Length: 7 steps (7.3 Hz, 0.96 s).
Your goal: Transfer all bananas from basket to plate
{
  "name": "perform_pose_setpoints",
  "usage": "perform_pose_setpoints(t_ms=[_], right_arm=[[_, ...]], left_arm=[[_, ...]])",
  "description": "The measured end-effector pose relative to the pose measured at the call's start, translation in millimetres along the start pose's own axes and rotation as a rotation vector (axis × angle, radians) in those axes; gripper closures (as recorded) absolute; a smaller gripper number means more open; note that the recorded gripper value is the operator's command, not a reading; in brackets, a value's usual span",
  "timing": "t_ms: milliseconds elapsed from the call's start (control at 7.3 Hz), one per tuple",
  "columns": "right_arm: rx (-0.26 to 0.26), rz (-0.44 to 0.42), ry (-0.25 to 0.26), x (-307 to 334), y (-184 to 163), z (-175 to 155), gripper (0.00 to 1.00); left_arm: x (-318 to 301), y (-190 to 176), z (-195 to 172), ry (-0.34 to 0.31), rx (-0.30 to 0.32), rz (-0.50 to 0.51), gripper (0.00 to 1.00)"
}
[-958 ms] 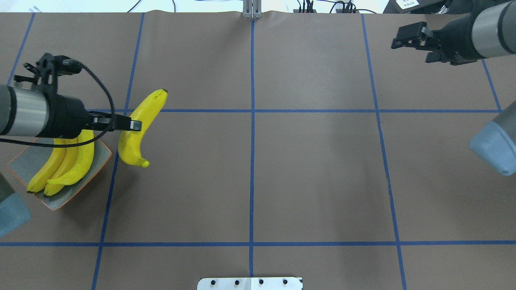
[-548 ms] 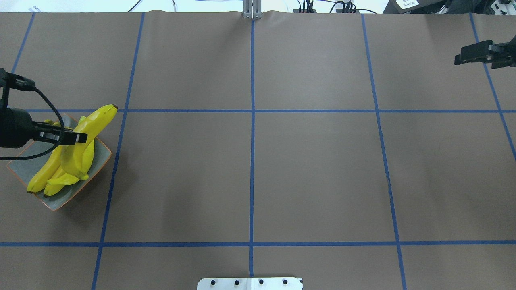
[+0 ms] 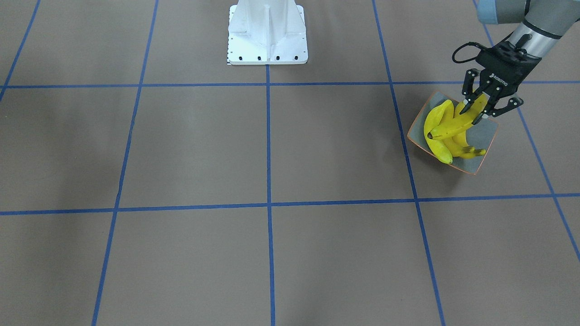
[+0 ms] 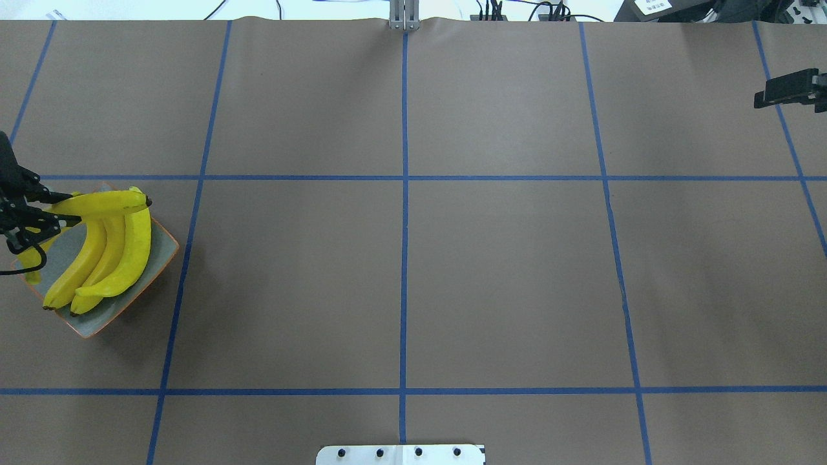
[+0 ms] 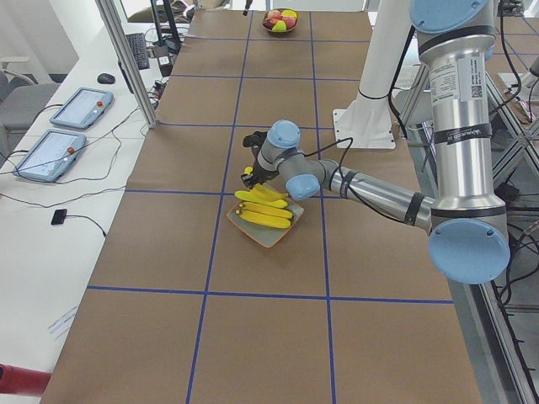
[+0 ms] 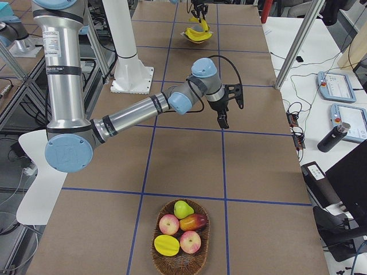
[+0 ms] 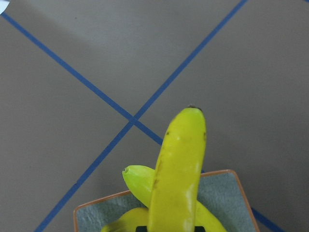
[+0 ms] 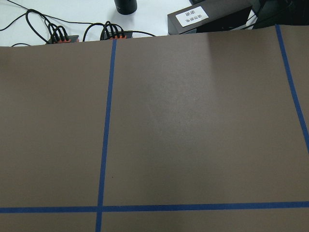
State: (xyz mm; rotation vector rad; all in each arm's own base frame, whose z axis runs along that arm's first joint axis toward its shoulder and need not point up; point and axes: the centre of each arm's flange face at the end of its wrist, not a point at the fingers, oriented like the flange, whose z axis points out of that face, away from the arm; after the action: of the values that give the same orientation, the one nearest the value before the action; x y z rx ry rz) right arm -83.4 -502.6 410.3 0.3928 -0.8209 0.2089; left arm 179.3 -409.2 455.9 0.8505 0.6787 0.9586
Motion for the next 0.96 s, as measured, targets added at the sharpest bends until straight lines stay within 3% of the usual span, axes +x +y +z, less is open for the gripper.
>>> perform_pose_setpoints(t_ms=[274, 548, 685, 822, 958], right_arm=[[0.002, 0.008, 0.005, 4.6, -2.0, -0.2, 0.0], [0.007, 0.021, 0.013, 12.0, -5.4, -1.4, 0.0], [0.009, 0.025, 0.015, 13.9, -6.3, -1.9, 0.0], [0.009, 0.027, 0.015, 15.1, -6.9, -2.3, 0.0], [0.011, 0.029, 0.016, 16.2, -7.5, -3.0, 0.0]], left_arm=[[-3.6, 11.3, 12.8, 0.009, -0.019, 0.172, 1.0], [-7.7, 13.0, 28.3, 0.026, -0.024, 0.215, 1.0], [-10.6, 16.0, 35.6, 0.028, -0.018, 0.224, 0.78], [-12.8, 19.4, 41.9, 0.03, -0.008, 0.229, 0.48], [-12.3, 20.0, 44.9, 0.048, 0.005, 0.229, 0.24]])
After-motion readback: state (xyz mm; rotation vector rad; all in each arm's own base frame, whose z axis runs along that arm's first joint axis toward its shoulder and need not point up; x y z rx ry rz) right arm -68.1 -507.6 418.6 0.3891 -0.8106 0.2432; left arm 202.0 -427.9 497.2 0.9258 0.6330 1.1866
